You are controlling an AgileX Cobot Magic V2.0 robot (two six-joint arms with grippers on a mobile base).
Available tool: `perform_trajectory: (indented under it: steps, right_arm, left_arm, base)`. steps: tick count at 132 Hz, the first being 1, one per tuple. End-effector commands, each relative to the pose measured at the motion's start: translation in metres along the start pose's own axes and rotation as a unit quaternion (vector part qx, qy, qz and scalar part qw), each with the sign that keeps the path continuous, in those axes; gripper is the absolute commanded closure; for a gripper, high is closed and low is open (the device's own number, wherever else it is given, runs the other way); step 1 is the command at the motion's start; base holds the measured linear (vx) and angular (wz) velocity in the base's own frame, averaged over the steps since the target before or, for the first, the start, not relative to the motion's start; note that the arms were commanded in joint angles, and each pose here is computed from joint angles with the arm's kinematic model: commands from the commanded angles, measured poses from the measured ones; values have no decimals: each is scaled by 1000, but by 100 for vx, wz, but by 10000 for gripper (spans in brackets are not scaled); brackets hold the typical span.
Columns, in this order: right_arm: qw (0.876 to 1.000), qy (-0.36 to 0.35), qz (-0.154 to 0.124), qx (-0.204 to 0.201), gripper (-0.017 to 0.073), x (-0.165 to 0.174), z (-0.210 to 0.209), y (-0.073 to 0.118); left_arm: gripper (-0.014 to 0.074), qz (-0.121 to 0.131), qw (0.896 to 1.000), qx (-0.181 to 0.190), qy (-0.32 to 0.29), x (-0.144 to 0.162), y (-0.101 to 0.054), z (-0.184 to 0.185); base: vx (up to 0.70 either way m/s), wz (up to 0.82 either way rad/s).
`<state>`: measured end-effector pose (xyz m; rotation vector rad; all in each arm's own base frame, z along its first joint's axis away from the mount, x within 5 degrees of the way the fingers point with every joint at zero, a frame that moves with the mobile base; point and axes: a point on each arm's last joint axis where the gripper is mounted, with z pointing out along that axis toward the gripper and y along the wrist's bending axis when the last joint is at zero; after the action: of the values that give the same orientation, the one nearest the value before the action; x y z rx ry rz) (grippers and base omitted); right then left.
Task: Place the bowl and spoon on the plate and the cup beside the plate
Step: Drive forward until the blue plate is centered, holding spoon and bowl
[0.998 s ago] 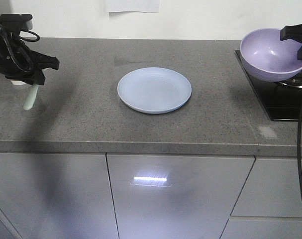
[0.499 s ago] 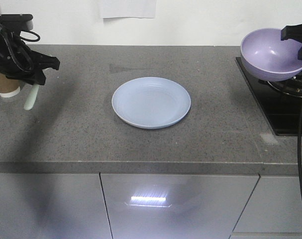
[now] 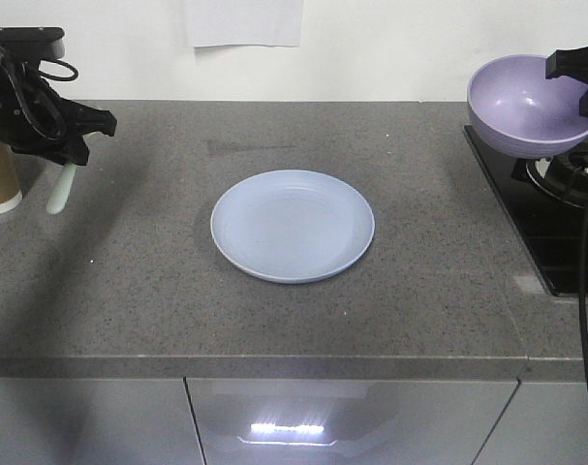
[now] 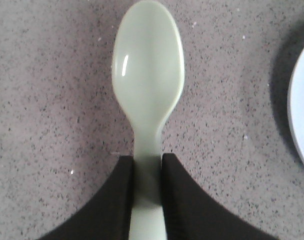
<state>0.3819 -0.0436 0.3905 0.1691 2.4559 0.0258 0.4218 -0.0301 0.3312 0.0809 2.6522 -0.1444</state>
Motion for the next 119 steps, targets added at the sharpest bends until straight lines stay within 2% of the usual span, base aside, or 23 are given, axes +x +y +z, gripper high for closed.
perform_trajectory:
  steps: [1, 119]
  right_arm:
    - [998, -70, -7, 0, 566, -12, -32, 1]
    - [998, -70, -7, 0, 566, -12, -32, 1]
  left_arm:
    - [600, 2, 998, 7, -62, -8, -6, -34]
    - [600, 2, 998, 7, -62, -8, -6, -34]
  base:
    - [10, -2]
    - [8, -1]
